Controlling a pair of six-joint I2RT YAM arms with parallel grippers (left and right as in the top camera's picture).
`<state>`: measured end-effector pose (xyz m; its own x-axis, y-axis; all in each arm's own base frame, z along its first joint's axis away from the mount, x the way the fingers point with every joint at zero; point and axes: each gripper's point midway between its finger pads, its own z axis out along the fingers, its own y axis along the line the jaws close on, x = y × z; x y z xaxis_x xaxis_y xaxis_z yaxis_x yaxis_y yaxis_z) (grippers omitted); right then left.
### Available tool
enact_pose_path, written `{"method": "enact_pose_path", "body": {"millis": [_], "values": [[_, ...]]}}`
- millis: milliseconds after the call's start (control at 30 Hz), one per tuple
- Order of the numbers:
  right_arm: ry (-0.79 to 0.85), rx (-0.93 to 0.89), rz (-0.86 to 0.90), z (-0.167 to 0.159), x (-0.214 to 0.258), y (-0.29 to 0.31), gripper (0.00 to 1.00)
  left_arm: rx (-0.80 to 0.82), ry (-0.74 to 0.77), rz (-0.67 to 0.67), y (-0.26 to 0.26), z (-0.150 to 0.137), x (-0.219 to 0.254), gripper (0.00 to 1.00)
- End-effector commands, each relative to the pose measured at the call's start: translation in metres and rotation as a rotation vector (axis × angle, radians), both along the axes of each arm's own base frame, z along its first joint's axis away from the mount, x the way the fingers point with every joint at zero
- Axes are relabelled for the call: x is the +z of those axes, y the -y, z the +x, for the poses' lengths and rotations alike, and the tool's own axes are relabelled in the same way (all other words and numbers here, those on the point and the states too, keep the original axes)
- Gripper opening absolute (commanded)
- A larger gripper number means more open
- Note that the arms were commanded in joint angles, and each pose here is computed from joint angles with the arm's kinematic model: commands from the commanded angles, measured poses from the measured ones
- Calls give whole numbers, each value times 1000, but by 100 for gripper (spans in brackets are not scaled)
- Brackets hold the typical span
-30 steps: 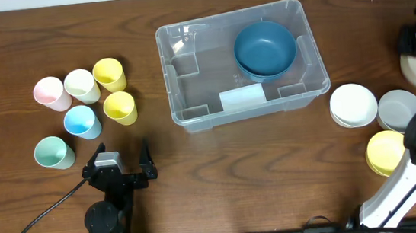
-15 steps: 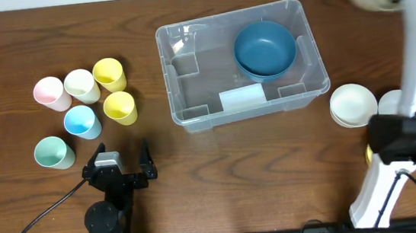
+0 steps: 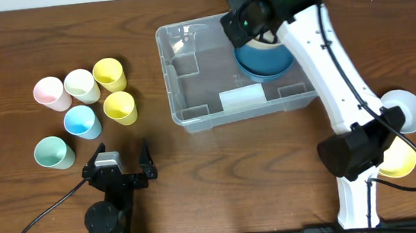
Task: Pack container
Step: 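Carry the cream bowl into the container and stack it on the teal bowls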
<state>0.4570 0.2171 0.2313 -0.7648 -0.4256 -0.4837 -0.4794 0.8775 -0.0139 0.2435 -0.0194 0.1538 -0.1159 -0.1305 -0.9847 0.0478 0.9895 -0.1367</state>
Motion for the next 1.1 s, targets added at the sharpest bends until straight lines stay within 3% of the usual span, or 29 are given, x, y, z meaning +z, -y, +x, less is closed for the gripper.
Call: {"method": "enact_pose_path", "body": {"millis": [0,833,867,933,967,1067], "values": [[-24,-33,-70,2,-26,10,1,12,-48,20,-3,0,-18,98],[-60,-56,-86,14,-126,17,2,12,-49,20,-3,0,-18,98],[-59,-57,-86,15,-126,18,5,12,-48,20,-3,0,-18,98],[-54,-60,-84,17,-126,18,40,12,-49,20,-3,0,-18,98],[-50,-61,-82,18,-125,18,51,12,-49,20,-3,0,-18,98],[-37,-63,-81,20,-119,18,68,12,-49,20,-3,0,-18,98]]}}
